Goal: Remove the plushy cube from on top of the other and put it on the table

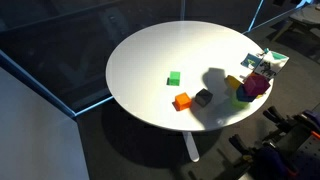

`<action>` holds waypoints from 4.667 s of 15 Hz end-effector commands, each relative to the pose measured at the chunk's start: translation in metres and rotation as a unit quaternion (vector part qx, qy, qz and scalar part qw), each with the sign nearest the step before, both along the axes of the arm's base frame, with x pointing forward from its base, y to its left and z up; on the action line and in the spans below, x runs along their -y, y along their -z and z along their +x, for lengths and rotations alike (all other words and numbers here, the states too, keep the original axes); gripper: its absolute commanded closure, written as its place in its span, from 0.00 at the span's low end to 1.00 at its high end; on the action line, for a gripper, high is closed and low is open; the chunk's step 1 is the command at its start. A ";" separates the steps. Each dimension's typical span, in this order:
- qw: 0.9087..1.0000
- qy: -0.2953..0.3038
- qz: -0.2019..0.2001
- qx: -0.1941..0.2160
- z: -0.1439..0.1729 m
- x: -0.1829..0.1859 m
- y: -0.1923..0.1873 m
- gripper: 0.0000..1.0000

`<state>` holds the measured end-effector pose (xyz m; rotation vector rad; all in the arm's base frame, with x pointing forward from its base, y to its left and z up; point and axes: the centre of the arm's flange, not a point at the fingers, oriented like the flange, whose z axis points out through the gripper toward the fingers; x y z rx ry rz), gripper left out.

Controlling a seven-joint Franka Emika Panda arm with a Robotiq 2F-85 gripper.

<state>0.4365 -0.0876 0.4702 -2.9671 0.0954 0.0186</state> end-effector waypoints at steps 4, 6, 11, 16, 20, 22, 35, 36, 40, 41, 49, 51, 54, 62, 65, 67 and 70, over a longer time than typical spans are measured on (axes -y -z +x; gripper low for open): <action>1.000 0.000 0.000 0.001 0.000 0.000 0.000 0.00; 1.000 0.000 0.000 0.001 0.000 0.000 0.000 0.00; 1.000 0.003 -0.003 0.002 0.003 0.002 -0.001 0.00; 0.999 0.030 -0.026 0.010 0.014 0.022 -0.002 0.00; 0.996 0.063 -0.052 0.035 0.023 0.050 0.001 0.00; 0.994 0.074 -0.065 0.049 0.028 0.063 0.002 0.00; 0.990 0.088 -0.109 0.009 0.031 0.119 0.063 0.00; 0.991 0.085 -0.106 0.006 0.028 0.121 0.068 0.00; 0.994 0.045 -0.098 0.006 0.016 0.121 0.088 0.00; 0.994 0.033 -0.099 0.008 0.013 0.118 0.093 0.00; 0.994 -0.011 -0.097 0.042 0.007 0.093 0.124 0.00; 0.994 -0.003 -0.103 0.028 0.012 0.094 0.125 0.00; 0.994 -0.005 -0.103 0.029 0.010 0.092 0.128 0.00; 0.994 -0.016 -0.101 0.032 0.006 0.094 0.134 0.00; 0.994 -0.027 -0.099 0.027 0.001 0.097 0.144 0.00; 0.994 -0.036 -0.099 0.023 -0.002 0.100 0.152 0.00; 0.994 -0.053 -0.097 0.015 -0.006 0.107 0.165 0.00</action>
